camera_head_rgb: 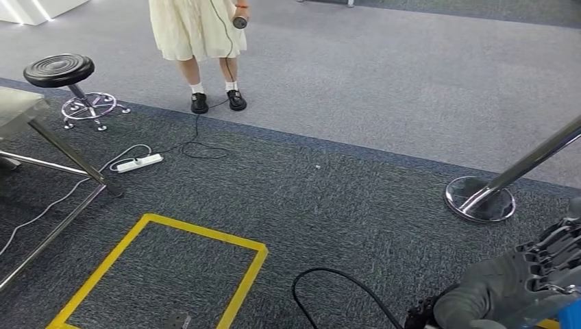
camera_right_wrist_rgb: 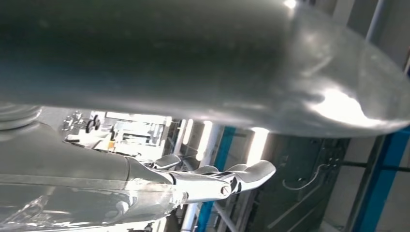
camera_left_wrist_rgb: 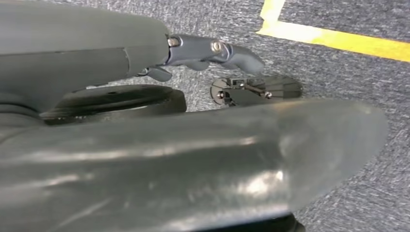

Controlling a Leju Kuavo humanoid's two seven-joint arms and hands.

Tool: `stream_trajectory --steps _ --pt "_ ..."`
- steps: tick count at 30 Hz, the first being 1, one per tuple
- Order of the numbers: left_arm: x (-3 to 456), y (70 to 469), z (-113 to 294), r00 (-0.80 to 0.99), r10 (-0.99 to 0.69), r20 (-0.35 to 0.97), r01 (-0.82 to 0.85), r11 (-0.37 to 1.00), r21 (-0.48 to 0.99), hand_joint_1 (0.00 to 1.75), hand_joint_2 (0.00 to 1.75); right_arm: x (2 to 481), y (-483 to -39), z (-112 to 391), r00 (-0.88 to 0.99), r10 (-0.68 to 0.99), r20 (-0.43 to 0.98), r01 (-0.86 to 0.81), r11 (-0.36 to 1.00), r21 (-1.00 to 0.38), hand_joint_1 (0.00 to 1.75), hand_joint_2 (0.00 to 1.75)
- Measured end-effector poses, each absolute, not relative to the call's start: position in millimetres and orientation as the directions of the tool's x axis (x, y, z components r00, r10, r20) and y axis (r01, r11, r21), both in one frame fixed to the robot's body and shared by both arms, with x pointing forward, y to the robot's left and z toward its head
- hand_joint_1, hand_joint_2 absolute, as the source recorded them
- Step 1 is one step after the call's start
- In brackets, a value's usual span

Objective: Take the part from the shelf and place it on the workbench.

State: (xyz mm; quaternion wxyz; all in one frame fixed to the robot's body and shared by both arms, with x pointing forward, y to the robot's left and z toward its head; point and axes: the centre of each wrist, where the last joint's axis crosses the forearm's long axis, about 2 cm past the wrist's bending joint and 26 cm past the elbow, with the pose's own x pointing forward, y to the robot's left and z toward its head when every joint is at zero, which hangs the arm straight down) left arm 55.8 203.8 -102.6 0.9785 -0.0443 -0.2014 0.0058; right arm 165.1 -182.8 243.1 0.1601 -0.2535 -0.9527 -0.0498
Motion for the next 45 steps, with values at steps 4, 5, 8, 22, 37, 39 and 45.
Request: stream_trajectory --steps 4,5,8,22,37,39,45 --pt "57 204 -102 0.918 0.031 0.395 0.005 0.996 -0.091 0.00 0.00 165 -183 244 -0.819 0.470 0.329 0.502 0.865 0.014 0.00 0.00" --pt "57 204 -102 0.918 0.035 0.394 0.001 0.996 -0.092 0.00 0.00 165 -183 244 -0.819 0.471 0.328 0.502 0.865 0.013 0.00 0.00" --pt "56 204 -103 0.919 0.056 0.390 -0.018 0.995 -0.099 0.00 0.00 165 -183 244 -0.818 0.473 0.328 0.504 0.864 0.011 0.00 0.00" --pt "56 204 -103 0.920 0.134 0.367 -0.098 0.988 -0.116 0.00 0.00 166 -185 244 -0.813 0.476 0.334 0.511 0.859 0.019 0.00 0.00" --pt "55 204 -103 0.915 0.196 0.352 -0.159 0.978 -0.131 0.00 0.00 167 -192 239 -0.789 0.511 0.341 0.549 0.836 0.017 0.00 0.00" --pt "55 204 -103 0.914 0.203 0.351 -0.166 0.977 -0.132 0.00 0.00 167 -193 239 -0.785 0.516 0.344 0.554 0.832 0.016 0.00 0.00" --pt "55 205 -103 0.895 0.213 0.392 -0.166 0.975 -0.149 0.00 0.00 166 -197 241 -0.770 0.553 0.318 0.582 0.813 -0.007 0.00 0.00"
